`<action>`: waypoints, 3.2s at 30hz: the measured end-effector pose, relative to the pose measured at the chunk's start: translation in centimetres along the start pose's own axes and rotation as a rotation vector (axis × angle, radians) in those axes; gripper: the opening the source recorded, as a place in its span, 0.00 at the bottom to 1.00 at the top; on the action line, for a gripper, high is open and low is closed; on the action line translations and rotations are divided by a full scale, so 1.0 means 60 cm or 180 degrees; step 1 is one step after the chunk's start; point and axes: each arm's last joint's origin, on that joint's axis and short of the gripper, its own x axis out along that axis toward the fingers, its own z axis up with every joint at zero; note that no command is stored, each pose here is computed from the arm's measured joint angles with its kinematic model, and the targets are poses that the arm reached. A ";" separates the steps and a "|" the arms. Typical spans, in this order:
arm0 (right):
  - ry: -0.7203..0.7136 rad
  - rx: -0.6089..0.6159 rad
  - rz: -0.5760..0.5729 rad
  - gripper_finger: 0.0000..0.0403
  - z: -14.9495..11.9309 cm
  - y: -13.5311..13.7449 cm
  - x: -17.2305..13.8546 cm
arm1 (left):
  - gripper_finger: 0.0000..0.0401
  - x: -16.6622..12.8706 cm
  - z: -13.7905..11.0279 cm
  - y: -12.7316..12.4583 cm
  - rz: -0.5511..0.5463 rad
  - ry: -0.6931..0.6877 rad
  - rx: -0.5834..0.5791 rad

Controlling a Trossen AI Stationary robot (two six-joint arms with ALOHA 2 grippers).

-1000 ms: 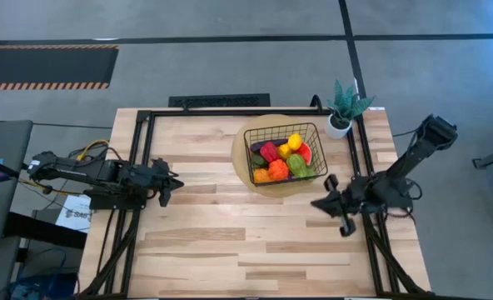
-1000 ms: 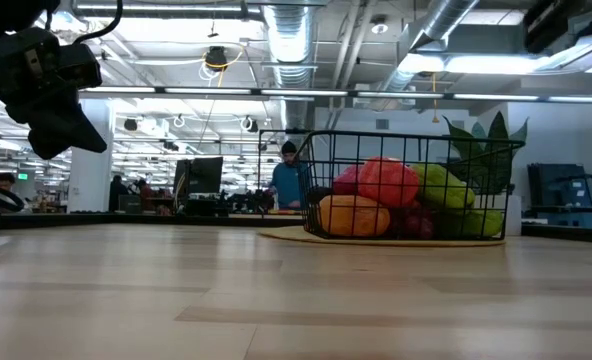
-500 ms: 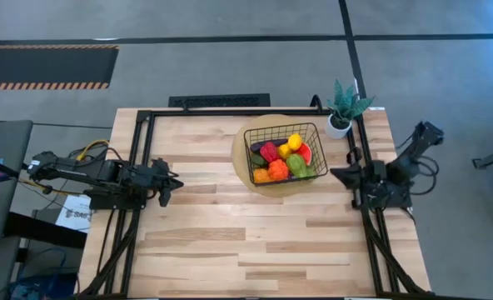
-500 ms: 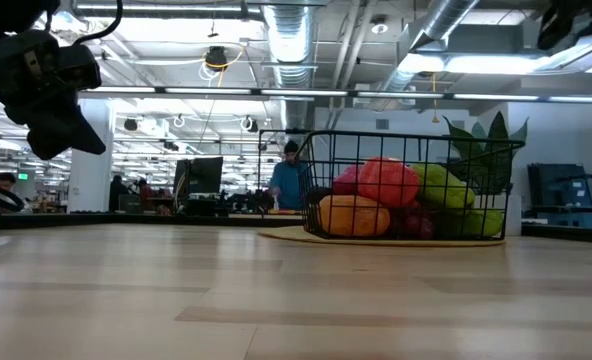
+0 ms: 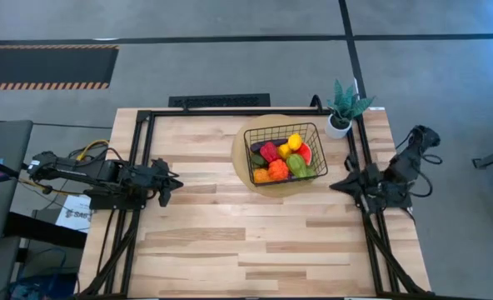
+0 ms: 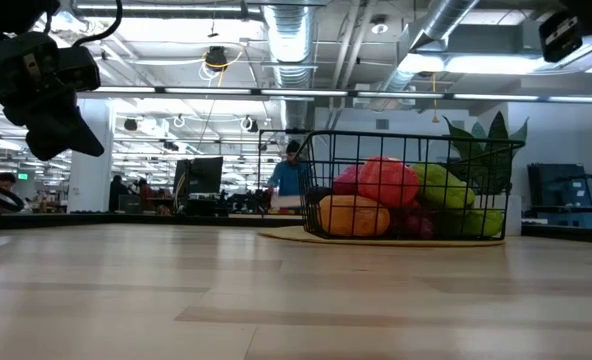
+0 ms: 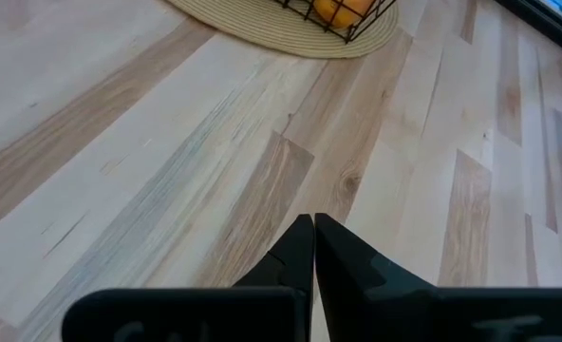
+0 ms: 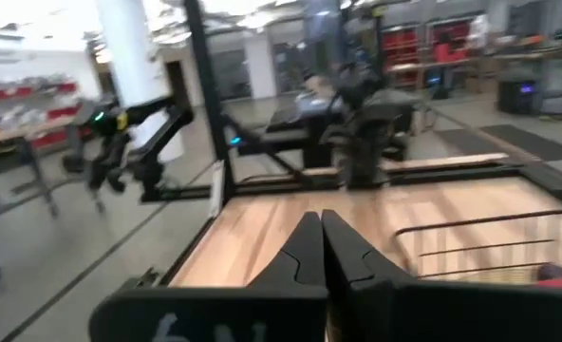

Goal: Build produce basket
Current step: Return to Home Position

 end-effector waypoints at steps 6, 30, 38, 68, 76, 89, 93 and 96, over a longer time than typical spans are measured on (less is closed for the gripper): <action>0.0094 -0.0072 0.0317 0.00 -0.047 0.008 0.025 | 0.00 0.000 0.000 0.000 0.0001 0.0002 -0.0001; 0.0146 -0.0895 0.0357 0.00 -0.088 -0.049 0.027 | 0.00 0.000 0.000 0.000 0.0001 0.0001 -0.0001; 0.0200 -0.1133 -0.0068 0.00 -0.128 -0.079 0.035 | 0.00 0.000 0.000 0.000 0.0001 0.0001 -0.0001; 0.0243 -0.0805 -0.0611 0.06 -0.127 -0.110 0.032 | 0.00 0.000 0.000 0.000 0.0001 0.0002 0.0001; 0.0228 -0.0806 -0.0610 0.07 -0.126 -0.110 0.032 | 0.00 0.000 0.000 0.000 0.0001 0.0001 -0.0001; 0.0223 -0.0805 -0.0615 0.06 -0.126 -0.110 0.032 | 0.00 0.000 0.000 0.000 0.0001 0.0001 -0.0001; 0.0221 -0.0804 -0.0616 0.07 -0.126 -0.110 0.032 | 0.00 0.000 0.000 0.000 0.0001 0.0001 -0.0001; 0.0222 -0.0799 -0.0616 0.06 -0.126 -0.110 0.032 | 0.00 0.000 0.000 0.000 0.0002 0.0000 0.0000</action>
